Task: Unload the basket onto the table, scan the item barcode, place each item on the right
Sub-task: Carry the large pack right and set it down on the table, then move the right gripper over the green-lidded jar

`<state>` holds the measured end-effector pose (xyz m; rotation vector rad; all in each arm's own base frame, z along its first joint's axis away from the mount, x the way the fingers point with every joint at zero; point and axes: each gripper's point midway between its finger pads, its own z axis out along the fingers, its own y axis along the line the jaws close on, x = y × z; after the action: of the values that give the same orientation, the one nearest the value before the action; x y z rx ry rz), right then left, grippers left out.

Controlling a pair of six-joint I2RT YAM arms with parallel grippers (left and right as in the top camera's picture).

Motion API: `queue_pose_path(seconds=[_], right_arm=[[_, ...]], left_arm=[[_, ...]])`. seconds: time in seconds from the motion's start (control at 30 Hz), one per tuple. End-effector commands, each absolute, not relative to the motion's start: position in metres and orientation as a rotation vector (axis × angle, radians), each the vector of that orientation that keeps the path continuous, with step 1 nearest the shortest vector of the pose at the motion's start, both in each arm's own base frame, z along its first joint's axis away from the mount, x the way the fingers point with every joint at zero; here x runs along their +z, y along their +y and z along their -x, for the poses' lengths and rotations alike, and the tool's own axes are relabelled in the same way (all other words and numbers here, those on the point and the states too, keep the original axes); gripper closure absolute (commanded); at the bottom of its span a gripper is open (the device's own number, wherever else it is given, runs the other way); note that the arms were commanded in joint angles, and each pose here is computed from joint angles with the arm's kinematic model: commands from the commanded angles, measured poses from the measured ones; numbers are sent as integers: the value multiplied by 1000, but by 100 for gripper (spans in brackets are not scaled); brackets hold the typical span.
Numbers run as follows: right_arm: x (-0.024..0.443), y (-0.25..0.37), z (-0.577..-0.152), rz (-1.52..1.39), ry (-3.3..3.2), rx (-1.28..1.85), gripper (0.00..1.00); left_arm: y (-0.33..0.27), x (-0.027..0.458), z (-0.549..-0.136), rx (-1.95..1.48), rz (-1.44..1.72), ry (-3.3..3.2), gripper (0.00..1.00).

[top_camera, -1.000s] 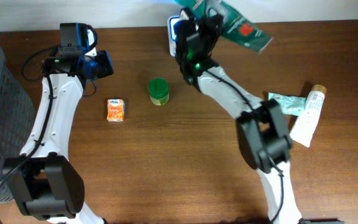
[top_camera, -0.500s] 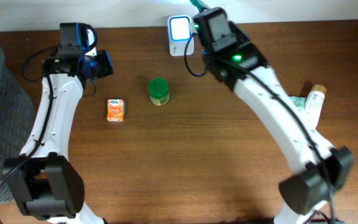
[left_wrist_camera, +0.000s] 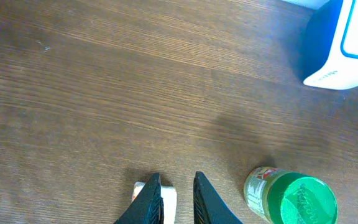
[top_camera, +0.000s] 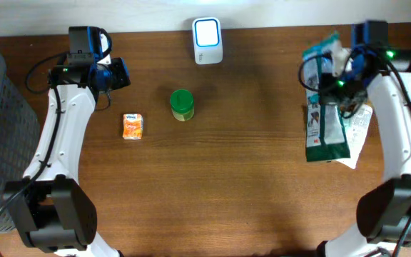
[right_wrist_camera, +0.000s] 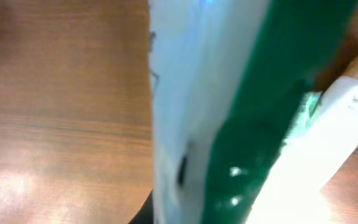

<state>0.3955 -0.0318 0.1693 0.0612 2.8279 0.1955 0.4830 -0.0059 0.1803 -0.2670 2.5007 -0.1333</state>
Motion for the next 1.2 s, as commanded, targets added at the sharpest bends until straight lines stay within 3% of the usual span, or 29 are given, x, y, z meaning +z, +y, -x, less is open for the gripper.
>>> queue_pose_path(seconds=[0.0, 0.23, 0.4, 0.5, 0.8, 1.03, 1.17], right_arm=[[134, -53, -388, -155, 2831, 307, 96], [88, -121, -376, -353, 2745, 290, 93], [88, -151, -370, -448, 2708, 260, 44], [88, -151, -370, -448, 2707, 259, 37], [111, -138, -372, -427, 2718, 332, 35], [193, -61, -405, -111, 2714, 339, 27], [215, -2, -424, 69, 2658, 362, 17]], left_arm=[[-4, 183, -483, -125, 258, 2493, 84], [-4, 183, -483, -125, 258, 2493, 84], [-4, 183, -483, -125, 258, 2493, 84], [-4, 183, -483, -125, 258, 2492, 84], [-4, 184, -483, -125, 258, 2492, 83], [-4, 184, -483, -125, 258, 2492, 80], [-4, 184, -483, -125, 258, 2492, 78]])
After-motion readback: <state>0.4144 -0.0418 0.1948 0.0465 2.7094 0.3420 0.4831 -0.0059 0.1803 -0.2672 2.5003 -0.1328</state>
